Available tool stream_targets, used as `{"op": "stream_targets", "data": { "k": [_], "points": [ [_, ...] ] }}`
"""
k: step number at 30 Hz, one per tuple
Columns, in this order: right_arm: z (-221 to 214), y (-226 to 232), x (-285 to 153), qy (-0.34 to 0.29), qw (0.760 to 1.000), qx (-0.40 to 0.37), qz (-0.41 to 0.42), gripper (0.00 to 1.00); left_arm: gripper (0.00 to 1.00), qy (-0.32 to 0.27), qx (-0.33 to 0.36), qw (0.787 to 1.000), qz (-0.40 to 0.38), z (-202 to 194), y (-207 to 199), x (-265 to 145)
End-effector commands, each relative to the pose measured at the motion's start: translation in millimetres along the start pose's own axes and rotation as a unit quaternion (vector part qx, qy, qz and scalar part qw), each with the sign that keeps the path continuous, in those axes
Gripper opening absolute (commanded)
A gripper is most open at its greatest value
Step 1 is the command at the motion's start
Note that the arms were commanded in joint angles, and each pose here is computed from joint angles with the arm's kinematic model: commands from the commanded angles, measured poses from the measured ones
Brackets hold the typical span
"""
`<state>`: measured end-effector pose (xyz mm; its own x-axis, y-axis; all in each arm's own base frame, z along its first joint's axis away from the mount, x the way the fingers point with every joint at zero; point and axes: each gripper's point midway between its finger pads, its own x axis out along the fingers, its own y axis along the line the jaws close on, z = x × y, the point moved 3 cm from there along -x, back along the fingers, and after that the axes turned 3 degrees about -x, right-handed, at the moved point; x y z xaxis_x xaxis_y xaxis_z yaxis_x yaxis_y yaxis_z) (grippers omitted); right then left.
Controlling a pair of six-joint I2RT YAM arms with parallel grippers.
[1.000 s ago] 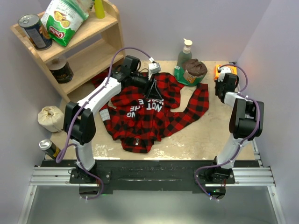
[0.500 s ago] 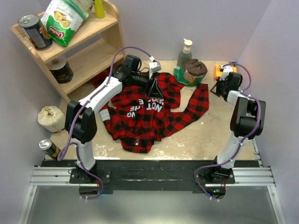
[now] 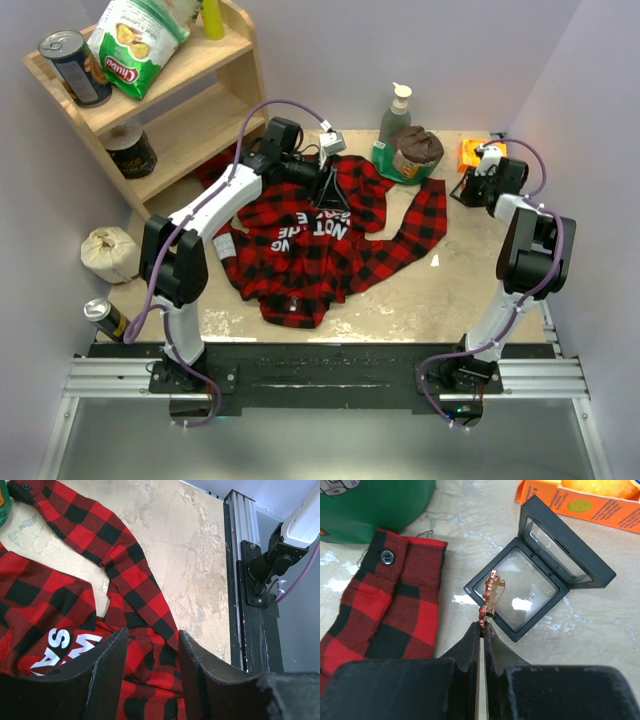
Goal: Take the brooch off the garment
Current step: Place the brooch in the brooch box.
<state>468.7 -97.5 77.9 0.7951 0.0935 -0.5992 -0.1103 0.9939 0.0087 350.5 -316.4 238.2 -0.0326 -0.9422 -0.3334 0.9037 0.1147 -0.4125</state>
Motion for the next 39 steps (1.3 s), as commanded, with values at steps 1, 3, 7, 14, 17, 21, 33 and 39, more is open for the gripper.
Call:
{"op": "stream_targets", "data": {
  "k": [1, 3, 7, 14, 17, 21, 33, 39],
  "points": [
    [28.8, 0.5, -1.3, -0.029, 0.999, 0.004, 0.014, 0.00, 0.49, -0.020, 0.024, 0.999, -0.006, 20.1, -3.3, -4.3],
    [29.1, -0.6, 1.8, -0.023, 1.000, 0.006, 0.015, 0.00, 0.49, -0.021, 0.025, 0.999, -0.007, 20.8, -4.6, -4.2],
    [29.8, -4.8, 4.4, -0.024, 1.000, 0.006, 0.004, 0.00, 0.49, -0.019, 0.025, 0.999, -0.005, 19.3, -3.3, -3.8],
    [21.1, -10.0, 11.8, -0.005, 1.000, 0.005, -0.006, 0.00, 0.50, -0.016, 0.025, 1.000, -0.003, 17.6, -2.6, -3.9],
    [21.3, -2.8, 4.1, -0.006, 1.000, 0.012, 0.017, 0.00, 0.50, -0.016, 0.022, 1.000, -0.005, 17.0, -3.7, -3.9],
    [29.9, 0.6, -10.7, -0.026, 0.997, 0.044, 0.058, 0.00, 0.50, -0.017, 0.023, 1.000, -0.006, 16.6, -6.2, -5.3],
    [8.4, -11.2, -8.0, -0.030, 0.981, 0.155, 0.111, 0.00, 0.50, -0.027, 0.032, 0.999, -0.004, 25.1, -13.1, -10.7],
    [0.8, -4.7, 0.4, -0.031, 0.960, 0.218, 0.175, 0.00, 0.50, -0.029, 0.033, 0.999, -0.005, 26.2, -13.2, -9.8]
  ]
}}
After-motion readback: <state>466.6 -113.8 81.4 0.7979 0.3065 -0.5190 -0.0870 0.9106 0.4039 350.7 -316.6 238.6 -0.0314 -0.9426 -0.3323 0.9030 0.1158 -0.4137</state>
